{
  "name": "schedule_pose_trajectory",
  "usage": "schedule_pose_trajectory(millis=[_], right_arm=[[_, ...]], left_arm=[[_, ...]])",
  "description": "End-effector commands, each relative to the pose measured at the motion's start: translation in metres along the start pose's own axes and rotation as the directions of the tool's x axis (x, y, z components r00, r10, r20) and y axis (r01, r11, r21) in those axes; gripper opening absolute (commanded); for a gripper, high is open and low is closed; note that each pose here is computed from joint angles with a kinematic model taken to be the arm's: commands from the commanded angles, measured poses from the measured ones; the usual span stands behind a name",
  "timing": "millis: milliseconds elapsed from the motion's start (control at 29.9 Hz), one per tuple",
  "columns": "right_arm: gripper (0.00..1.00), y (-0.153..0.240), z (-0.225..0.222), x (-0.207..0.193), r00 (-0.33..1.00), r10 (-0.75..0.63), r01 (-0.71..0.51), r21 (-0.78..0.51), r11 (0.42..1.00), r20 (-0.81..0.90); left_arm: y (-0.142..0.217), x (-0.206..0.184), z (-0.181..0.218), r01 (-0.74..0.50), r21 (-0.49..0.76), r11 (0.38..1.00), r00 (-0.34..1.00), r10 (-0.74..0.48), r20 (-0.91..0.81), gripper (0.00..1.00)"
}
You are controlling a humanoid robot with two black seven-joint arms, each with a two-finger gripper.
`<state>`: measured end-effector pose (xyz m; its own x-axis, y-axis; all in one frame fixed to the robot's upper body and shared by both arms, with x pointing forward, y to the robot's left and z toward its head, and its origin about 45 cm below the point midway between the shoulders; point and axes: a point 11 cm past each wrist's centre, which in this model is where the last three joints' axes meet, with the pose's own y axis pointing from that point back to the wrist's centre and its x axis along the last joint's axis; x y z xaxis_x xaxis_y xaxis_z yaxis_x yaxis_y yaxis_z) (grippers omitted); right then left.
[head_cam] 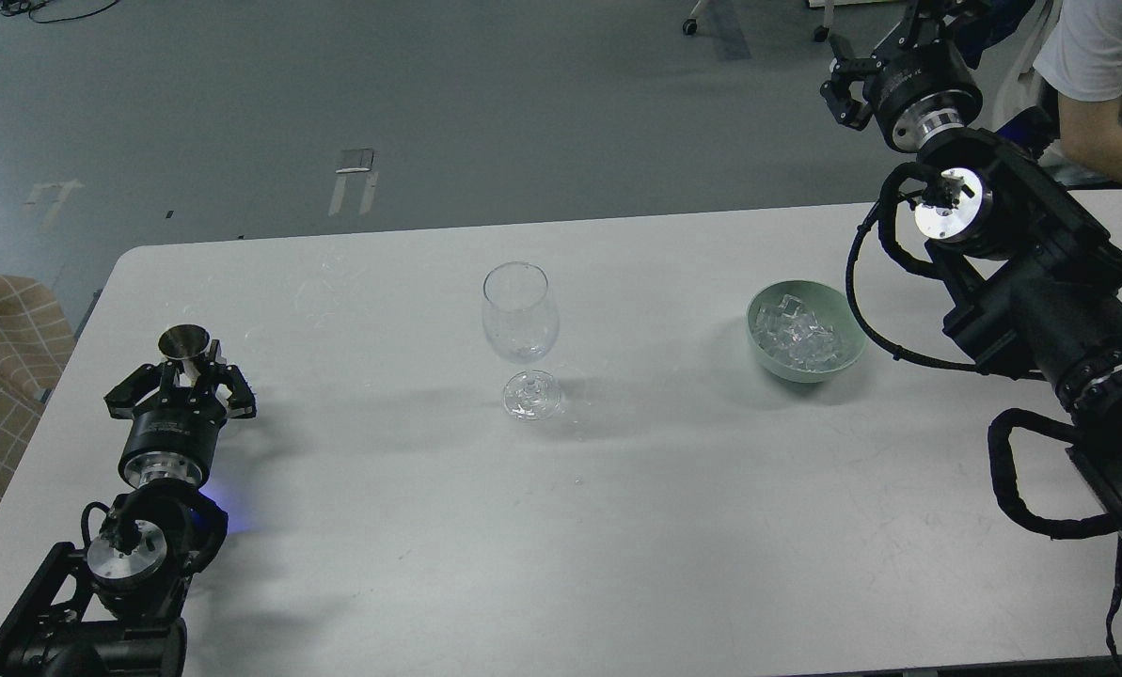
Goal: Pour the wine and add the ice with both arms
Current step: 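Lift the jigger with the left gripper toward the wine glass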
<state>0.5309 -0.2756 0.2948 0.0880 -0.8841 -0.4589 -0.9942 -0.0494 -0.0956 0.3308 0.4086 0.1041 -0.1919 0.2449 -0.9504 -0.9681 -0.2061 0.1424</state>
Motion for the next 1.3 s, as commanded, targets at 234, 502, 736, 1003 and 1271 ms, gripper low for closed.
schedule_pose_trajectory(millis=[234, 502, 736, 1003, 1271], right_arm=[[1.0, 0.0, -0.001, 0.001, 1.0, 0.002, -0.002, 0.002, 1.0, -0.002], [1.0, 0.003, 0.003, 0.005, 1.0, 0.008, -0.008, -0.005, 1.0, 0.0], [1.0, 0.003, -0.002, 0.011, 1.0, 0.016, -0.016, 0.002, 1.0, -0.009], [1.0, 0.007, -0.004, 0.022, 0.999, 0.033, -0.033, 0.003, 0.999, -0.017], [1.0, 0.013, -0.012, 0.035, 0.999, 0.037, -0.036, 0.018, 0.999, -0.033]], left_arm=[[-0.001, -0.021, 0.002, 0.06, 0.005, 0.998, 0.998, -0.06, -0.004, 0.28], [-0.004, -0.052, -0.004, 0.128, 0.027, 0.991, 0.992, -0.128, -0.011, 0.25], [-0.006, -0.072, -0.002, 0.163, 0.017, 0.986, 0.986, -0.163, -0.022, 0.22], [0.001, -0.104, -0.016, 0.219, 0.099, 0.971, 0.976, -0.218, -0.025, 0.17], [0.004, -0.124, -0.02, 0.267, 0.17, 0.948, 0.963, -0.27, -0.008, 0.17]])
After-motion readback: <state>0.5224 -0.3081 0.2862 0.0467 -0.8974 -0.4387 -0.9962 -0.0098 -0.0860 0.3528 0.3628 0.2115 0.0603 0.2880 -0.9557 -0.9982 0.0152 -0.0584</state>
